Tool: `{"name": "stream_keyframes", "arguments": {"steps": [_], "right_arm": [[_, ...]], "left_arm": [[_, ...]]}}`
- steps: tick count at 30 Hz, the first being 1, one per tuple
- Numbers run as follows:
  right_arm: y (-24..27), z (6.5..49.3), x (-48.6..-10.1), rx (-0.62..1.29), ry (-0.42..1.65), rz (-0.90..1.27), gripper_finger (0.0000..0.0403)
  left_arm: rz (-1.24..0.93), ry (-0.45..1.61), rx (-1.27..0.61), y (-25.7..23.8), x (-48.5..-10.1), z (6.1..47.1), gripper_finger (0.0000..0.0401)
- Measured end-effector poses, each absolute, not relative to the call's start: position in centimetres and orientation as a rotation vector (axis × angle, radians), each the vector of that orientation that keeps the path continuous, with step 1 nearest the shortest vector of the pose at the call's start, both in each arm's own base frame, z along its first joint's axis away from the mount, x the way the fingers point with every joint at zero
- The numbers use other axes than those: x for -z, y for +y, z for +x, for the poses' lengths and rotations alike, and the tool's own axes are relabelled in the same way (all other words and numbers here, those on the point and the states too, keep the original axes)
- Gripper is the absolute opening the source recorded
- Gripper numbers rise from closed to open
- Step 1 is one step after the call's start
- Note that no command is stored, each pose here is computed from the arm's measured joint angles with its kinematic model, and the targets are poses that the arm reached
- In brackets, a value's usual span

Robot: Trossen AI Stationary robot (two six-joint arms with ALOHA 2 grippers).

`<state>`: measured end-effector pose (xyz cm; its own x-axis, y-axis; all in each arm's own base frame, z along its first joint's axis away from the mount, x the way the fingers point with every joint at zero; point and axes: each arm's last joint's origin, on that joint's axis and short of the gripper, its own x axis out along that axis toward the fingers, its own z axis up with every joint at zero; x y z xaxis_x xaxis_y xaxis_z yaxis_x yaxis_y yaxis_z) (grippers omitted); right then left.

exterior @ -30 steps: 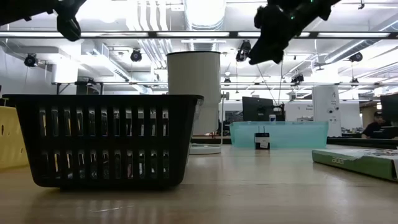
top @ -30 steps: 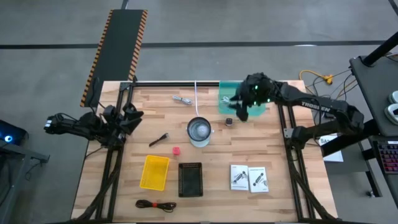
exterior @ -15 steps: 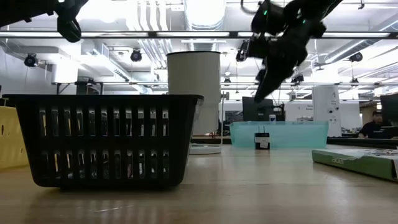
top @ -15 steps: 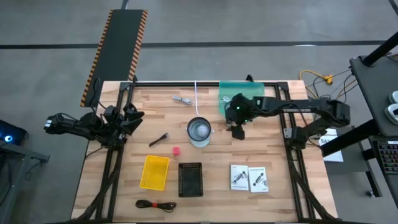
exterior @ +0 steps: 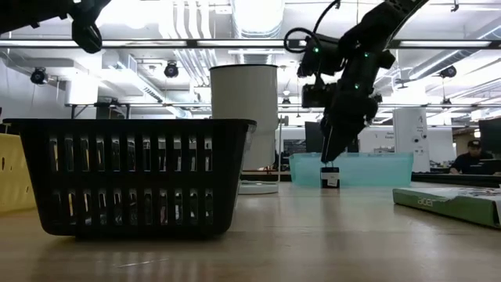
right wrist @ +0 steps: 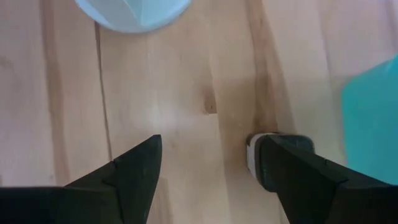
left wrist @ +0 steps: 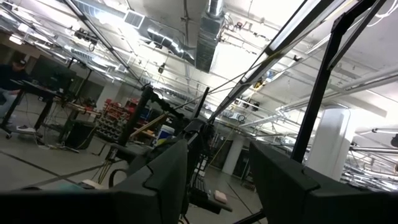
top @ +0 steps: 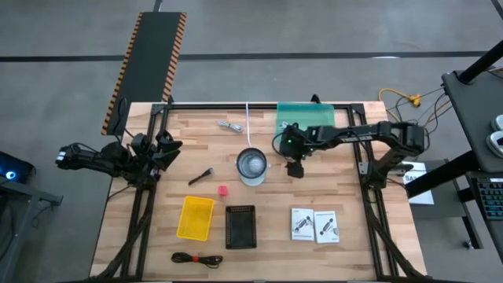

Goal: Pick and place items into bin
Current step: Put the black adapter into the black bin

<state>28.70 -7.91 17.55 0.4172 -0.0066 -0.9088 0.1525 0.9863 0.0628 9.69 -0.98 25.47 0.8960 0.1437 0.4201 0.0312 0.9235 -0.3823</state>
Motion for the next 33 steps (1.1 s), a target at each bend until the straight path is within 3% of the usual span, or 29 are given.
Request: {"name": "stream_keyframes", "arguments": {"steps": [9,25,33], "right_arm": [[-8.2,28.3,-19.4,0.131,1.093,-0.035,0.0267],[-10.1,28.8,-15.2,0.165,1.249,-0.017,0.0287],[-10.1,28.9,-14.4,0.195,1.265,0.030,0.0241]], "left_arm": [[-0.392,-0.458,-0.060,-1.0,-25.5,9.7,0.0157],[-0.392,-0.457,-0.060,-1.0,-25.5,9.7,0.0157],[-0.392,-0.457,-0.060,-1.0,-25.5,9.7,0.0157]]}}
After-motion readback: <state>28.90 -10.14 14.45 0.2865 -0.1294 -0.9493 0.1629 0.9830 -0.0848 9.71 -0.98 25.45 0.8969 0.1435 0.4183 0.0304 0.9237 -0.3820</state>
